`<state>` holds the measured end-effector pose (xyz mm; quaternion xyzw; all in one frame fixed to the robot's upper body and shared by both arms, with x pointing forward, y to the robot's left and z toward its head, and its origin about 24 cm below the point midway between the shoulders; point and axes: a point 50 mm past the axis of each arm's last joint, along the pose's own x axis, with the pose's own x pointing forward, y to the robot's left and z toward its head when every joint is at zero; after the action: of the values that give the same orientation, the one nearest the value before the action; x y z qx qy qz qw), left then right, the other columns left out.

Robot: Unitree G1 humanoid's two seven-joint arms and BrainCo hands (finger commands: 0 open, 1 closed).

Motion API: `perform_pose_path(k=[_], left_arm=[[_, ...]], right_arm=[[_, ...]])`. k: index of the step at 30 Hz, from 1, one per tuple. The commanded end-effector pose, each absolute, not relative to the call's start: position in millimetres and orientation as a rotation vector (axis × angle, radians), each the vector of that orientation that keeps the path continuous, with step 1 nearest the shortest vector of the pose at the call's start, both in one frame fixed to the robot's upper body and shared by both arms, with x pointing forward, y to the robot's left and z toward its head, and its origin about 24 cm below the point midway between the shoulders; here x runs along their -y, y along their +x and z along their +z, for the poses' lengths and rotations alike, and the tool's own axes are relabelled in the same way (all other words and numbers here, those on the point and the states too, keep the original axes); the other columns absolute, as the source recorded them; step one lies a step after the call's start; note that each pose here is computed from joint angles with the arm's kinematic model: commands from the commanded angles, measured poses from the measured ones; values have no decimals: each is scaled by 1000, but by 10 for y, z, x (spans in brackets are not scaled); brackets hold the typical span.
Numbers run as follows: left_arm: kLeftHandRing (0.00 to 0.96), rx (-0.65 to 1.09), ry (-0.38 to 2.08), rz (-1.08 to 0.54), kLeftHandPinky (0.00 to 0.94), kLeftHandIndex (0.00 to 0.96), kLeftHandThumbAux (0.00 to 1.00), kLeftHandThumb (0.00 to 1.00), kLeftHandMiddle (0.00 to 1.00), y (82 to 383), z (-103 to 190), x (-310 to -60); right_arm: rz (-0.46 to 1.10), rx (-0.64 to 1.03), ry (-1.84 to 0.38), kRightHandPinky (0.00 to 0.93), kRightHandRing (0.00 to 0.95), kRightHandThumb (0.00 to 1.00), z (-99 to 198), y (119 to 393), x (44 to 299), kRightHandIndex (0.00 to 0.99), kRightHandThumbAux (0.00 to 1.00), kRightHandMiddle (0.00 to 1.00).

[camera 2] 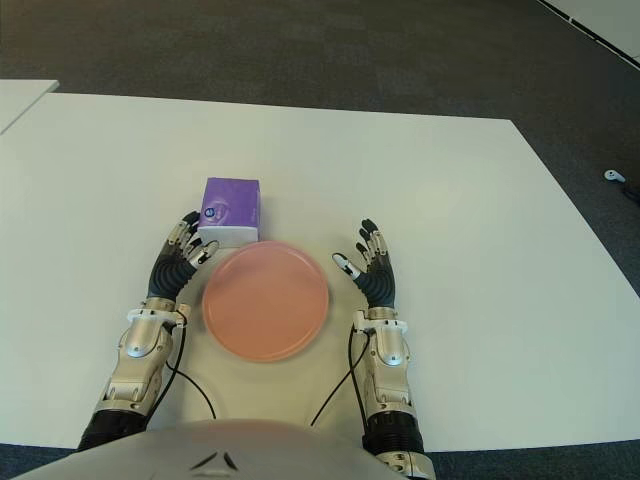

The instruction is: Put the tissue paper into the plate.

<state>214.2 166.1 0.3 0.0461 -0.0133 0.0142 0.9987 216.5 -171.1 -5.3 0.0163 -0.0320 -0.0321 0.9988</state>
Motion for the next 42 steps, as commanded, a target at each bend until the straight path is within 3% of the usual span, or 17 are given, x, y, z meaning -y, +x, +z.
perform_pose_path(k=[1,42], left_arm=[[0,6,94,38,0,0,600,0,0,2104,-48,-1655],[0,5,86,34,0,0,604,0,0,2116,-46,-1650]], right_arm=[[-79,-58,41,6,0,75,-257,2025,1735,0,713,0],[-58,-120,38,0,0,70,-234,2022,1736,0,697,0]])
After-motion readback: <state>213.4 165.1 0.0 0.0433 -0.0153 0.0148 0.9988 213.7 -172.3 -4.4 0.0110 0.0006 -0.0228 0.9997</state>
